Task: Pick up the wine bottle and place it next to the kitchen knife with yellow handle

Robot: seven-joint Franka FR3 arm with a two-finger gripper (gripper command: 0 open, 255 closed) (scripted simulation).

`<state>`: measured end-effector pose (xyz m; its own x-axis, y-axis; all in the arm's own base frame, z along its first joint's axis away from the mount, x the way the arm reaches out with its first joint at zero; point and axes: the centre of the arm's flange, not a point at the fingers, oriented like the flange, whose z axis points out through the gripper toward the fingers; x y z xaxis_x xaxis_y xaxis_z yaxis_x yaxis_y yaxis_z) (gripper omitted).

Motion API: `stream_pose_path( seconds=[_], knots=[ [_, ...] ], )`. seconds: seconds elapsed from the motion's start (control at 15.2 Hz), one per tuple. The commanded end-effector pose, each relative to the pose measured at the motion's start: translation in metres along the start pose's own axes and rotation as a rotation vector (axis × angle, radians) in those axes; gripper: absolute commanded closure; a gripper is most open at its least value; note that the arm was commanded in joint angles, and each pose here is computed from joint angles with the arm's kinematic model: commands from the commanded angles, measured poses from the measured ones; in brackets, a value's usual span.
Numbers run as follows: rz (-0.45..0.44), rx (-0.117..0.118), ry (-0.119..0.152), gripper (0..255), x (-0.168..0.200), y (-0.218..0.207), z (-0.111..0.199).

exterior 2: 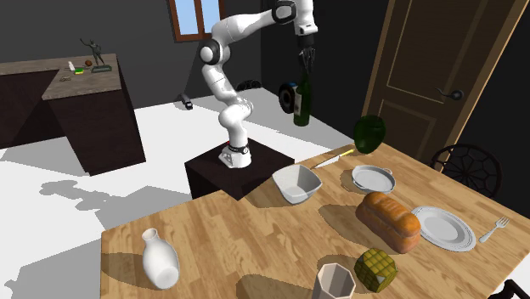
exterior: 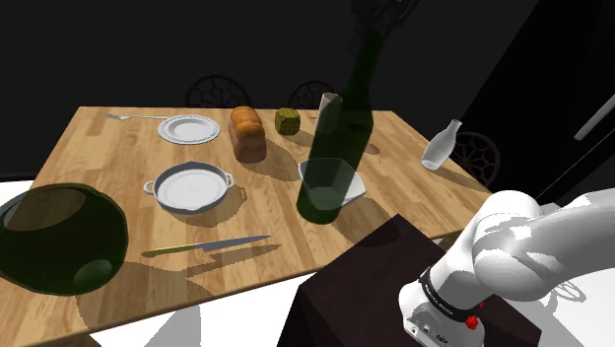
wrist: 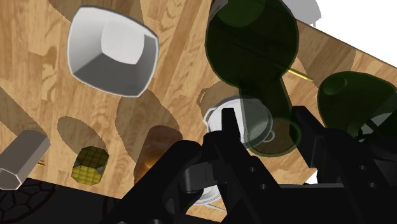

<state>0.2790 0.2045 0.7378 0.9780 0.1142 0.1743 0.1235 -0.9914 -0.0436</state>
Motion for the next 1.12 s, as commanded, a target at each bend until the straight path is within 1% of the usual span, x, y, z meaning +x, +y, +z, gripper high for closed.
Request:
stream_pose_path(
  seconds=[0.0,1.06],
  knots=[
    [0.0,0.0,0.001,255,-0.003,0.001,0.01],
    [0.0,0.0,0.001,255,-0.018,0.004,0.093]
  ],
)
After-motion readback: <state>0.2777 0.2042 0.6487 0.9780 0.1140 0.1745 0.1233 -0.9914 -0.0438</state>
